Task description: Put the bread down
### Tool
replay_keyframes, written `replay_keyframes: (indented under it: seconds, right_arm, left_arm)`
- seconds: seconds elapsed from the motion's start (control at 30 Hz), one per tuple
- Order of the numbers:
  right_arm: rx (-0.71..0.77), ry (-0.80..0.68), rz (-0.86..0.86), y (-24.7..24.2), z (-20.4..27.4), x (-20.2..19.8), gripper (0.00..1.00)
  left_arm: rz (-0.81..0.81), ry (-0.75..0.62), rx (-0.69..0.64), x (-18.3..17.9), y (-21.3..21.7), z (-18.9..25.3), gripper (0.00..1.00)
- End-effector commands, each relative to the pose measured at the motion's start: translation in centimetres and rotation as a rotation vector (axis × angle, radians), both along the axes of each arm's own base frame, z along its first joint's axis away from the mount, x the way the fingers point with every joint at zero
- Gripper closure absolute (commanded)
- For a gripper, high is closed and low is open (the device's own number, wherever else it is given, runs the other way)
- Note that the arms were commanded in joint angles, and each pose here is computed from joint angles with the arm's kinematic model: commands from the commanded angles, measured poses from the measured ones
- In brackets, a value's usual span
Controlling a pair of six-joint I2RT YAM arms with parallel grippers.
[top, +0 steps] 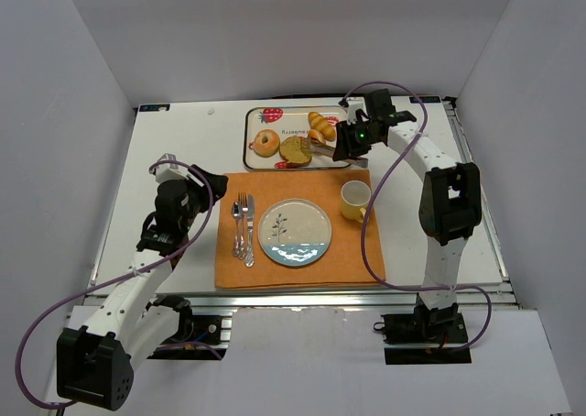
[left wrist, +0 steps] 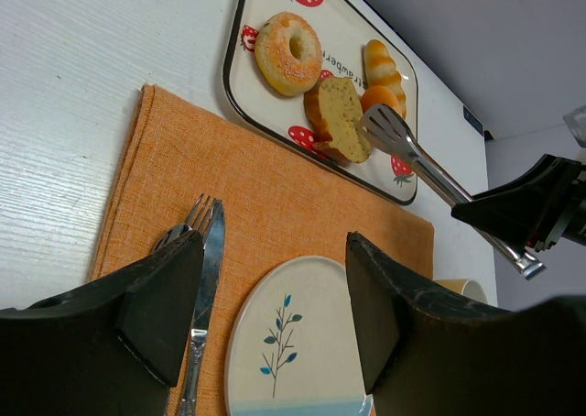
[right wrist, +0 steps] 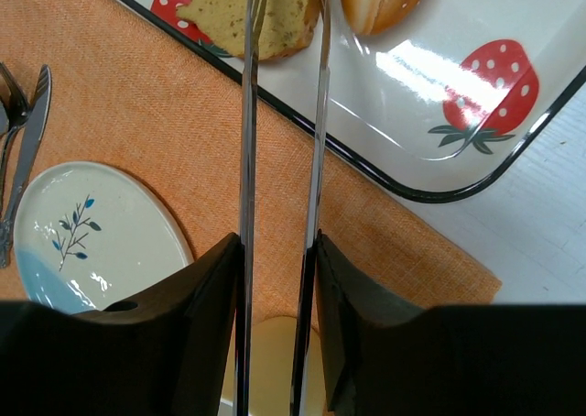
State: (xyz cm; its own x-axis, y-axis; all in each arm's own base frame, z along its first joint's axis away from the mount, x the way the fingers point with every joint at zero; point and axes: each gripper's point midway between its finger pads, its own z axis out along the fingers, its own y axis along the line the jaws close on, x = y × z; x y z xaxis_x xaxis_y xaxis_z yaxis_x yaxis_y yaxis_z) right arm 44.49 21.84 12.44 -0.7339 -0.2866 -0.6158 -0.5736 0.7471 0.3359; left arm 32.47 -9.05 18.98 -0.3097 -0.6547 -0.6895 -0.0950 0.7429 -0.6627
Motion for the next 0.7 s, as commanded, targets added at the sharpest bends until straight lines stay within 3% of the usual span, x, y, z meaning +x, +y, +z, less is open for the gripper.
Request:
replay_keyframes:
  seconds: [0.0, 0.67]
  right_arm:
    - [0.034, 0.037, 0.012, 1.1, -0.7, -0.7, 0.58]
    - [0.074, 0.037, 0.009, 1.5, 0.5, -1.2, 0.73]
  left_arm:
    - [0.020, -0.016, -0.003, 0.0, 0.4, 0.5, 0.27]
    - [0.034, -0.016, -0.002, -0.6, 0.8, 0.9, 0.27]
